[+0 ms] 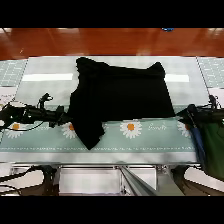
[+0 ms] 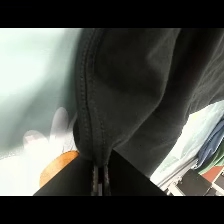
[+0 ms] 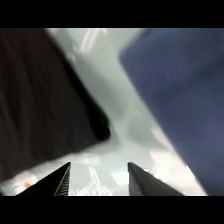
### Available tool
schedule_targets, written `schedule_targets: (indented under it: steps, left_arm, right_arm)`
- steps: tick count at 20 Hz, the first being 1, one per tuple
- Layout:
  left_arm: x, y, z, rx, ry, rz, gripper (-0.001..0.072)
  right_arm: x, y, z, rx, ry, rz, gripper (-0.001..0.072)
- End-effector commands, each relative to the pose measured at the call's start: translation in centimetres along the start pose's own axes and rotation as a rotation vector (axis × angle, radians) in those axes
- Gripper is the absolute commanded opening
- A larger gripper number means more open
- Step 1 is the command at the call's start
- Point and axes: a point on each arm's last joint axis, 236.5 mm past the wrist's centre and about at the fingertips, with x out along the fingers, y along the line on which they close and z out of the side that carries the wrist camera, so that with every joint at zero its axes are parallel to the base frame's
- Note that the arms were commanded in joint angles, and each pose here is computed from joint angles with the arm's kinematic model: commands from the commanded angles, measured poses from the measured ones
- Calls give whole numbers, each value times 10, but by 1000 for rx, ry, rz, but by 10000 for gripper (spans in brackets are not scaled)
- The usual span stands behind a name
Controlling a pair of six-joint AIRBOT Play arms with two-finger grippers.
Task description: Fold the shirts.
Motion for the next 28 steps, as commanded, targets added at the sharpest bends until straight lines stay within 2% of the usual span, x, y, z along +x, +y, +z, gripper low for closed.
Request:
schedule_targets:
  steps: [1, 3, 5, 6, 7, 11, 14, 17, 22, 26, 28]
  left_arm:
    - [0, 1, 4, 3, -16, 7, 17]
    - [0, 2, 5, 2, -20, 8, 17]
    - [0, 2, 6, 2, -23, 10, 17]
    - [0, 2, 6, 3, -25, 9, 17]
    - [-2, 0, 8, 10, -27, 8, 17]
    - [-50, -56, 43, 172, -128, -35, 17]
    - [-148, -152, 78, 385, -390, -94, 17]
    - [-260, -248, 70, 600, -673, -109, 17]
    - [-412, -366, -24, 888, -1100, -84, 17]
    - [-448, -413, -125, 1070, -1297, -48, 17]
    - [-455, -412, -164, 1116, -1391, 56, 17]
  right_arm:
    - [26, 14, 13, 0, 31, 14, 407]
    - [43, 29, 20, -33, 42, -5, 394]
    - [57, 44, 19, -63, 76, -15, 271]
    - [63, 50, 17, -85, 91, -17, 76]
    - [64, 60, 16, -129, 97, -14, 29]
    - [6, 137, 30, -386, 25, 36, 29]
    - [-108, 230, 56, -596, -289, 65, 29]
    - [-228, 299, 35, -766, -580, 53, 29]
    - [-386, 373, -74, -977, -1000, 157, 29]
    - [-437, 369, -157, -1066, -1163, 166, 29]
    - [-447, 357, -187, -1089, -1206, 136, 29]
